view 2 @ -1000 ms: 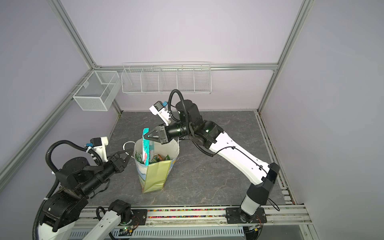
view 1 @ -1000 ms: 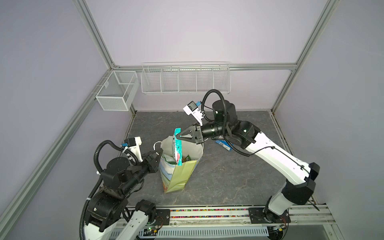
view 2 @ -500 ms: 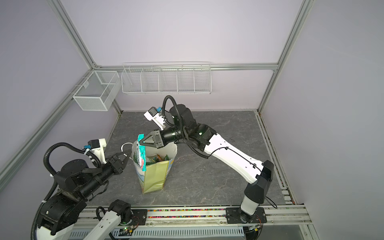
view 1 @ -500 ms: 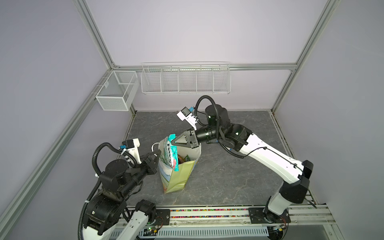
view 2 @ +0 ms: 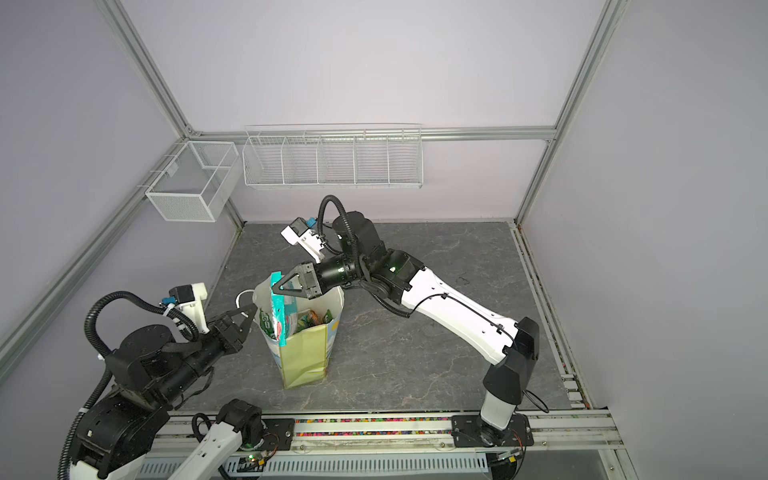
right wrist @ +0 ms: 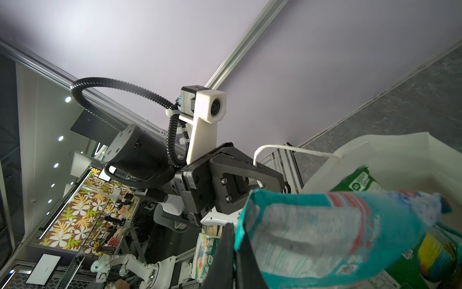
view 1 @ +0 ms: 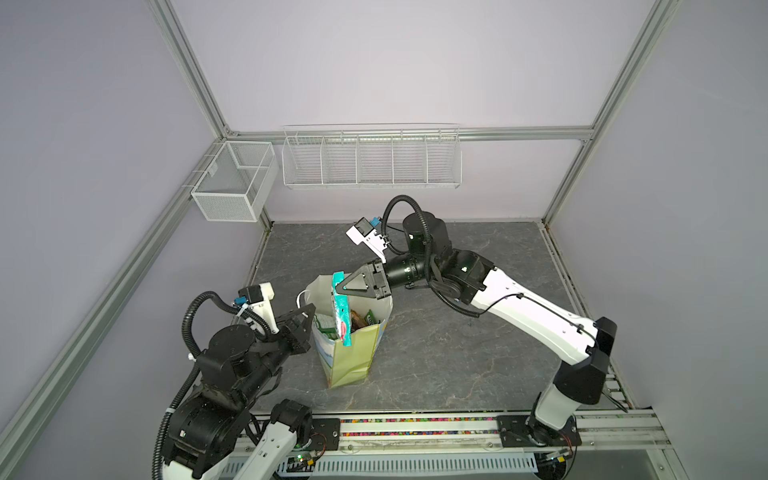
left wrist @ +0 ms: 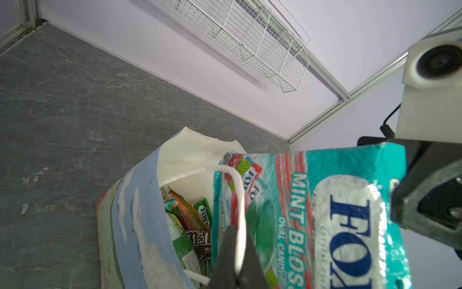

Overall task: Place the snacks into the paper bag
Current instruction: Place the snack in the paper bag.

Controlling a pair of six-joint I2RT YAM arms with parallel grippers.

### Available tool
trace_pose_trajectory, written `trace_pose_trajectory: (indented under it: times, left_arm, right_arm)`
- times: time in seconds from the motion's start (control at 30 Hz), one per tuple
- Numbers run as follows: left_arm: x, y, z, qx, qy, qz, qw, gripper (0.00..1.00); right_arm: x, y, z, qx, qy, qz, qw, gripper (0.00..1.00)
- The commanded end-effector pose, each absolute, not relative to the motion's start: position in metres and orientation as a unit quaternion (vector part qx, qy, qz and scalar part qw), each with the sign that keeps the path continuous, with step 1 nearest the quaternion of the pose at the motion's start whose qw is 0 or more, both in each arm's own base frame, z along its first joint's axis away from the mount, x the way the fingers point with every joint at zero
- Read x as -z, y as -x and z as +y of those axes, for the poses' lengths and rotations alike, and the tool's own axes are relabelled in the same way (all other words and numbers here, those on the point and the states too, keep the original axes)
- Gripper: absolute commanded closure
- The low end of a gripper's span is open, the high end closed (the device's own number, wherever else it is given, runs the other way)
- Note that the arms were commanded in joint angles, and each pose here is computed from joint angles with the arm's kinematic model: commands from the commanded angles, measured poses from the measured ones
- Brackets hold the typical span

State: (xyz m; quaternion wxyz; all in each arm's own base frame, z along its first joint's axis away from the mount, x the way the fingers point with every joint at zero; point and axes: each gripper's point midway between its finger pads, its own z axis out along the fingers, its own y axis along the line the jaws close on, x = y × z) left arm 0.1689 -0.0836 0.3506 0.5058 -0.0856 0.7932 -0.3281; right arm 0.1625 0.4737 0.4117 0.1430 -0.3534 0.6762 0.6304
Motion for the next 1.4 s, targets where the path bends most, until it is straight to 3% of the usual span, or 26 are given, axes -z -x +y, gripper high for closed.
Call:
trace_pose_trajectory:
  times: [0.0, 1.37]
  left_arm:
    - [-0.347, -0.166, -0.078, 0.316, 0.087, 0.795, 0.511, 1.00]
    - [-0.345, -0.156, -0.069, 0.309, 0.094, 0.792, 0.518, 1.00]
  right_arm:
    - [-0.426, -0.157, 0.478, -0.650, 0.365, 0.650, 0.148, 0.93]
    - [-0.398, -0.167, 0.516, -0.661, 0.341, 0.660, 0.103, 0.92]
